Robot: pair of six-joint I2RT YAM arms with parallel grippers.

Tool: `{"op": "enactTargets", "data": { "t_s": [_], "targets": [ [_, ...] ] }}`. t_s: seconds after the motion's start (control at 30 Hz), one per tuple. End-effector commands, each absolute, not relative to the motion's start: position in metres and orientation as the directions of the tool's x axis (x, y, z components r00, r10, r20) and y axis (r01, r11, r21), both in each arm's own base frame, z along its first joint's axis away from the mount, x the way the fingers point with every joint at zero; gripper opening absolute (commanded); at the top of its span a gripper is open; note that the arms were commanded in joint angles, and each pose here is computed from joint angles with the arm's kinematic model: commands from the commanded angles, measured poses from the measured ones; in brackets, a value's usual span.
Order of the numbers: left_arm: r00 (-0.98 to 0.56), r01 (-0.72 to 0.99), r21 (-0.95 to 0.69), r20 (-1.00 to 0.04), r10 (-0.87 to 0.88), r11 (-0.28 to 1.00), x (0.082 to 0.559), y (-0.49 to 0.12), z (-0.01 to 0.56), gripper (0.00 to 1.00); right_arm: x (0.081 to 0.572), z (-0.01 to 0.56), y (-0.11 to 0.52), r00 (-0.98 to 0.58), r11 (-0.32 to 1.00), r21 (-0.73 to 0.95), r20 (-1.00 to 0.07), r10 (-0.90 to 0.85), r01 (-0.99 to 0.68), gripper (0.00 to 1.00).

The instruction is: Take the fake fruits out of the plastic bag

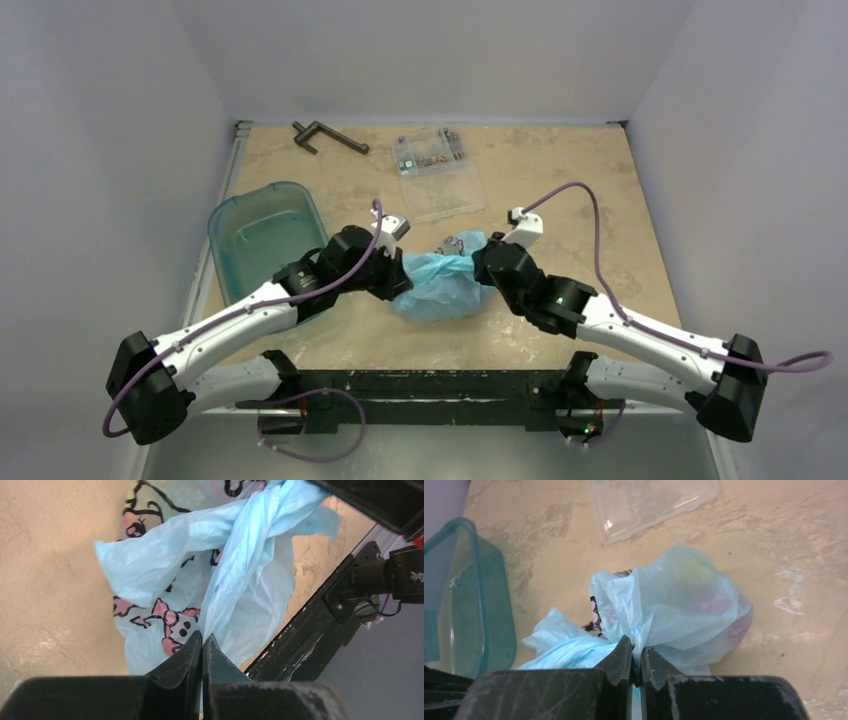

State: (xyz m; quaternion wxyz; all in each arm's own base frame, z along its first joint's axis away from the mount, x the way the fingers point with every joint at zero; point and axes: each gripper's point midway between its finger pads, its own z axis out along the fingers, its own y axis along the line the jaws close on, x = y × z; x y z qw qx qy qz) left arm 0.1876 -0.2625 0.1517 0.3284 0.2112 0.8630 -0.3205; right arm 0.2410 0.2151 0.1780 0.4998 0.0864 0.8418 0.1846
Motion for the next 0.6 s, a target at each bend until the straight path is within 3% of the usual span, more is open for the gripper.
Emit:
{"op": "enactTargets", "data": {
  "t_s": [0.0,0.13,0.23,0.27,0.37,0.43,0.57],
  "targets": [
    [-0.704,0.54,-0.389,-0.695,0.148,0.746,0.185,-0.248,0.145,0.0,0.257,0.192,0.143,-0.34,0.954,0.267,-0.892,0.298,0.136,0.0],
    [-0.698,0.544,-0.388,-0.701,0.145,0.744,0.185,-0.248,0.15,0.0,0.262,0.188,0.112,-0.351,0.95,0.255,-0.885,0.305,0.181,0.0],
    [-0.691,0.57,-0.401,-0.706,0.154,0.717,0.182,-0.253,0.158,0.0,0.26,0.192,0.117,-0.362,0.959,0.266,-0.888,0.284,0.101,0.0],
    [-0.684,0.587,-0.41,-0.712,0.158,0.698,0.181,-0.257,0.164,0.05,0.258,0.195,0.123,-0.369,0.96,0.274,-0.888,0.275,0.055,0.0],
    [-0.661,0.644,-0.429,-0.729,0.179,0.634,0.178,-0.27,0.186,0.36,0.253,0.196,0.135,-0.389,0.956,0.293,-0.884,0.258,-0.031,0.0],
    [-0.641,0.677,-0.432,-0.744,0.189,0.596,0.178,-0.278,0.203,0.52,0.25,0.194,0.142,-0.408,0.952,0.296,-0.88,0.242,-0.073,0.0],
    [-0.609,0.721,-0.428,-0.767,0.203,0.545,0.183,-0.293,0.23,0.69,0.247,0.191,0.151,-0.434,0.946,0.301,-0.873,0.223,-0.117,0.0]
  ]
}}
